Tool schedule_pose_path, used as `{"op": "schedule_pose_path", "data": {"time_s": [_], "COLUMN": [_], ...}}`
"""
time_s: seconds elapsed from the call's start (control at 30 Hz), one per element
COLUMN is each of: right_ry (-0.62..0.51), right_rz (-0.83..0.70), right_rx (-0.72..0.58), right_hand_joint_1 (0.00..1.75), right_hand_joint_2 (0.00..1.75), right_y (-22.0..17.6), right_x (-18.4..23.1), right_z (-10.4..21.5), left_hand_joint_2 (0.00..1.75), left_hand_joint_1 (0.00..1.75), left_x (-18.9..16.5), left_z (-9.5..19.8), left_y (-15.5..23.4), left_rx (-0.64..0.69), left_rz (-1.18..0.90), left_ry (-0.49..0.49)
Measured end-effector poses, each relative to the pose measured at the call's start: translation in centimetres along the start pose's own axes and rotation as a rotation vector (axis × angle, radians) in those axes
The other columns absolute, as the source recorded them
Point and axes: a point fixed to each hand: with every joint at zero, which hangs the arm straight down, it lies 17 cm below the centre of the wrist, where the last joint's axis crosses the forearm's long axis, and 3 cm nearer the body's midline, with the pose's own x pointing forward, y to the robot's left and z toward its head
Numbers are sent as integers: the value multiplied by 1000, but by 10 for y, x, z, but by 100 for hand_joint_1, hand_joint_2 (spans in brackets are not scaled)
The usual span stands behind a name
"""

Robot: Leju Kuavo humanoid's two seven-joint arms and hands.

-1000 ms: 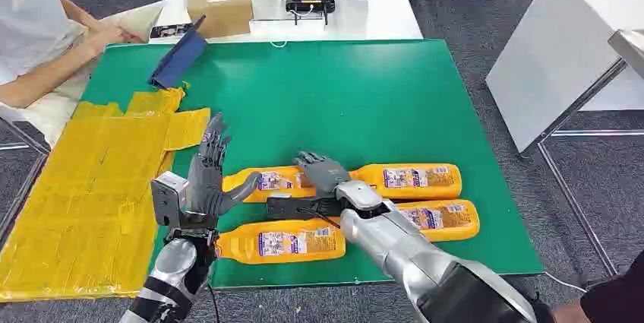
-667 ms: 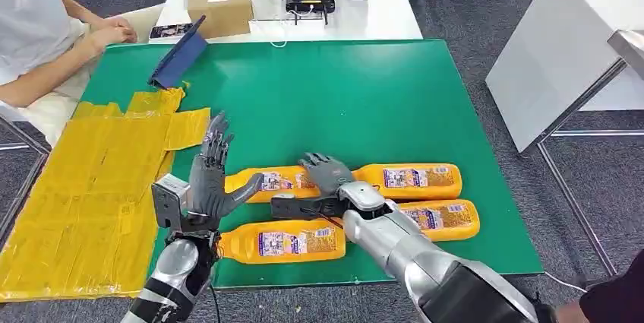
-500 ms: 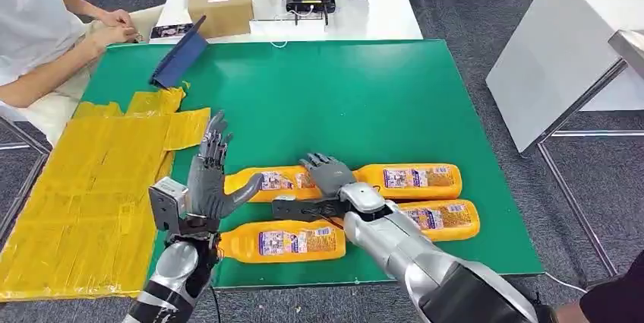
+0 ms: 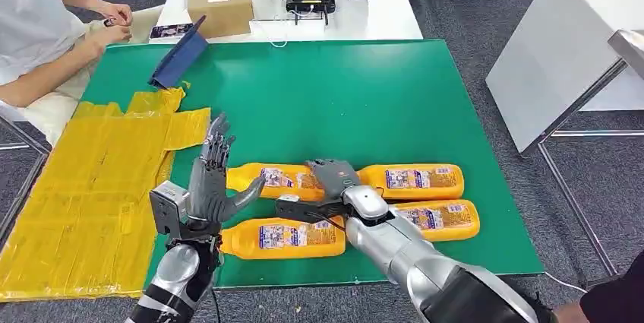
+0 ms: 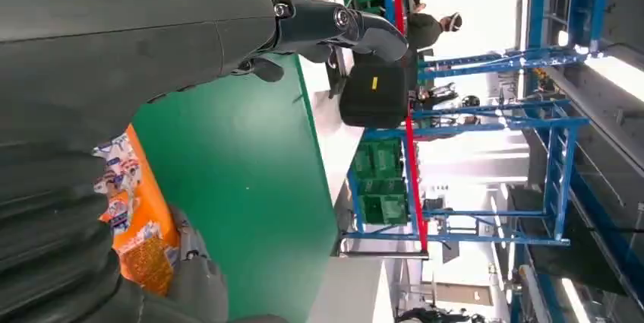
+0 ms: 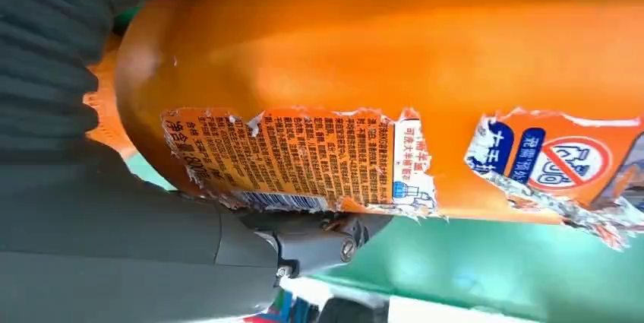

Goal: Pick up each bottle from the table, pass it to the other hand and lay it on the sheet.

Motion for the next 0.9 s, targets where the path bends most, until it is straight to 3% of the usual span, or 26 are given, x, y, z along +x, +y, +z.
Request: {"op": "schedule_pose_path", "data": {"time_s": [0.2,0.43,0.67,0.77,0.9], "right_ry": [-4,-7,-9,-32,26], "right_rz": [-15,-50,-84,-152,-331], "right_rx": [-87,-347,-416,-508,-607], "right_hand_joint_1": [175,175,175,175,175], "right_hand_joint_2": [175,175,175,175,175], "right_y": [-10,-60,-74,-93,-113], "right_x": [-2,-6,-10,-8,-31], "right_z": [1,6,11,20,36], "left_hand_joint_2": [175,175,175,175,175], "left_hand_joint_1": [0,0,0,0,0], "left_x": [-2,-1,0,0,-1], "left_z": [1,5,6,10,17], "left_y": [1,2,3,8,15], "left_rx": [6,12,14,27,47], "left_rz": [-7,-19,-26,-44,-60], "left_ry": [7,8,5,9,15]}}
